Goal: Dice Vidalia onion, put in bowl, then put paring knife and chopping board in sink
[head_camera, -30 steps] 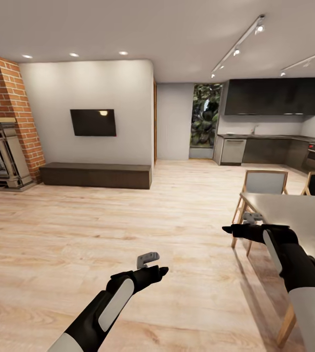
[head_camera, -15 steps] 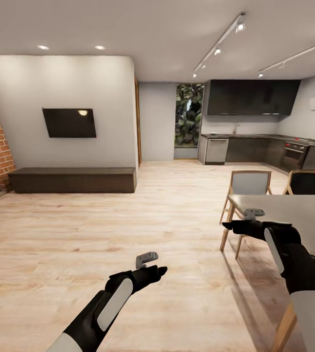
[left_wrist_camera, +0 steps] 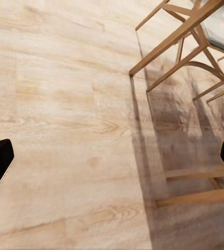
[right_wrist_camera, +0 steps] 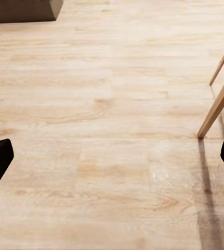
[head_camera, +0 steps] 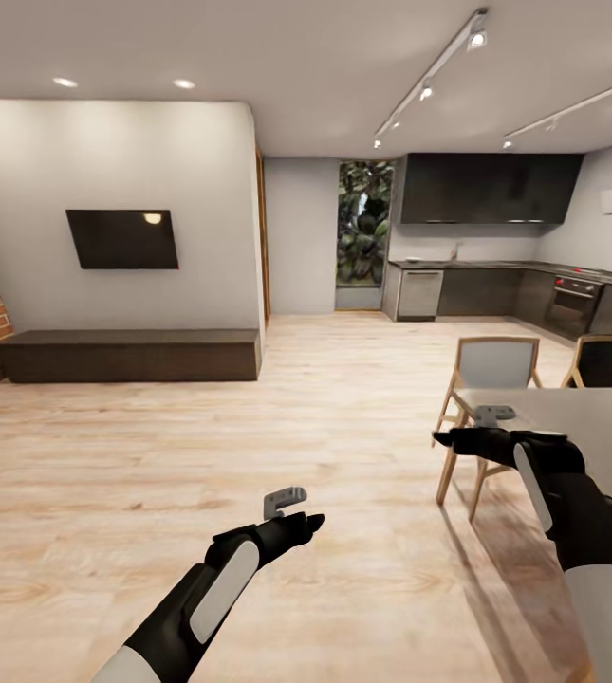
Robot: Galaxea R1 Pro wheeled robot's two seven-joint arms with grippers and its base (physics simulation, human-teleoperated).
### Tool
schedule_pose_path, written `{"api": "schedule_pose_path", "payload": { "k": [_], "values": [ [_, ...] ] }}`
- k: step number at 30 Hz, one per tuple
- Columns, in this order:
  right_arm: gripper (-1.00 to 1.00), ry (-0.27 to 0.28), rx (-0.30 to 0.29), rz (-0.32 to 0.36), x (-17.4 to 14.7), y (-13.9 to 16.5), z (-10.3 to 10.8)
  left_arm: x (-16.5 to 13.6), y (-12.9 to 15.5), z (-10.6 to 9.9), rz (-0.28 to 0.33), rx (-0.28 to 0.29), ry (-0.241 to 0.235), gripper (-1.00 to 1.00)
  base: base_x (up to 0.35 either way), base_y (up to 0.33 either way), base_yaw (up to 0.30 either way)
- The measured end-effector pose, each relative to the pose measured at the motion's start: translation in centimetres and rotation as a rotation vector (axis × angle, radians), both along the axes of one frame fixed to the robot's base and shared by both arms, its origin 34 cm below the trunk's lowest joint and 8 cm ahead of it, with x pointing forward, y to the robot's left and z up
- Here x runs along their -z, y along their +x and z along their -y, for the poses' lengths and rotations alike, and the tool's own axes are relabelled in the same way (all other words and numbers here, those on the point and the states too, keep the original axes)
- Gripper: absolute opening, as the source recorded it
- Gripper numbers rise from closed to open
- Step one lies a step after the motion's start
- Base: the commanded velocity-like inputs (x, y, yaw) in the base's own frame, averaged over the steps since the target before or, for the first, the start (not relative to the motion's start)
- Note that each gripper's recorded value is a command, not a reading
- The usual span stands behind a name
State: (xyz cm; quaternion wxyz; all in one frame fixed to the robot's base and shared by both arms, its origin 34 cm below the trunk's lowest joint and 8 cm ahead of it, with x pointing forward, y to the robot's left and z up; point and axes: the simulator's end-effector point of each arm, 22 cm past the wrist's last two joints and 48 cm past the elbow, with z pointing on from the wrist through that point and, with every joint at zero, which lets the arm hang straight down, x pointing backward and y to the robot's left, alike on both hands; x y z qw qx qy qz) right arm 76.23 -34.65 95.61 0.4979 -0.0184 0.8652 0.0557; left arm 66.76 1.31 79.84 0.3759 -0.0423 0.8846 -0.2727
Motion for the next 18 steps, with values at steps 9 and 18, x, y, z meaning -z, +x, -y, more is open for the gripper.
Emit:
{"api": "schedule_pose_path", "payload": {
  "k": [9, 18],
  "values": [
    [1.0, -0.002, 0.001, 0.005, -0.08, 0.07, -0.02, -0.02, -0.03, 0.09, 0.0, 0.001, 0.0, 1.0, 0.343, 0.025, 0.0],
    [1.0, -0.001, -0.002, 0.002, 0.04, 0.06, -0.22, 0.25, -0.1, -0.02, -0.006, 0.001, 0.001, 1.0, 0.343, 0.001, 0.0]
  ]
}}
